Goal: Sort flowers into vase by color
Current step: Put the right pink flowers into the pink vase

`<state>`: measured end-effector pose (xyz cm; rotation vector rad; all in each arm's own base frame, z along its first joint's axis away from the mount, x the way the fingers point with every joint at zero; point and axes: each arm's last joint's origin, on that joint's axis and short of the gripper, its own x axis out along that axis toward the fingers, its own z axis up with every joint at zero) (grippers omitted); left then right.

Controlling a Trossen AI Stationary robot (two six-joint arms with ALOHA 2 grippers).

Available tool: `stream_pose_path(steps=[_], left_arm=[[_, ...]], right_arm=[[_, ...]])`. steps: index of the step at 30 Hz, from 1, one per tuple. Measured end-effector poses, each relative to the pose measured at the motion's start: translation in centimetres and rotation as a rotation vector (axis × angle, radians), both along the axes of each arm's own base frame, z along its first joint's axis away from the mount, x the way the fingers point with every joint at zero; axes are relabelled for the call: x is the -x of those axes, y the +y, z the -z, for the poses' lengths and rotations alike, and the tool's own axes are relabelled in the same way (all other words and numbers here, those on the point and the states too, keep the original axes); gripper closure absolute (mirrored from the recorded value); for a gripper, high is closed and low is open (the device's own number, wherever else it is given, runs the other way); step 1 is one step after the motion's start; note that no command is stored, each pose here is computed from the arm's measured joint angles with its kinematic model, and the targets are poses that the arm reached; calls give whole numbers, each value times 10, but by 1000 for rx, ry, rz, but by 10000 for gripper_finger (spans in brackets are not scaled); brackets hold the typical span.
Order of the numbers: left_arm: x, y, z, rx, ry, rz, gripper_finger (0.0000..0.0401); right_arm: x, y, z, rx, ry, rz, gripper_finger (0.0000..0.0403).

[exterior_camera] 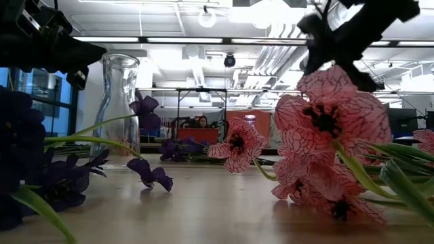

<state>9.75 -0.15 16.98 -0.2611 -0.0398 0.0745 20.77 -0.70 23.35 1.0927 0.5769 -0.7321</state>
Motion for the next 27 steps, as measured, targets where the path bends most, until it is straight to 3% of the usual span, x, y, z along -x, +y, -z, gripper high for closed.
stream_pose_path(steps=[5,8,15,23,27], left_arm=[[0,0,0,0,0,0,401],[0,0,0,0,0,0,401],[0,0,0,0,1,0,401],[0,0,0,0,0,0,401],[0,0,0,0,0,0,401]], right_arm=[[21,-17,1,-61,272,152,192],[28,-27,14,-102,304,212,172],[37,-42,51,-171,270,282,167],[39,-49,68,-185,201,351,168],[39,-50,75,-183,201,372,188]])
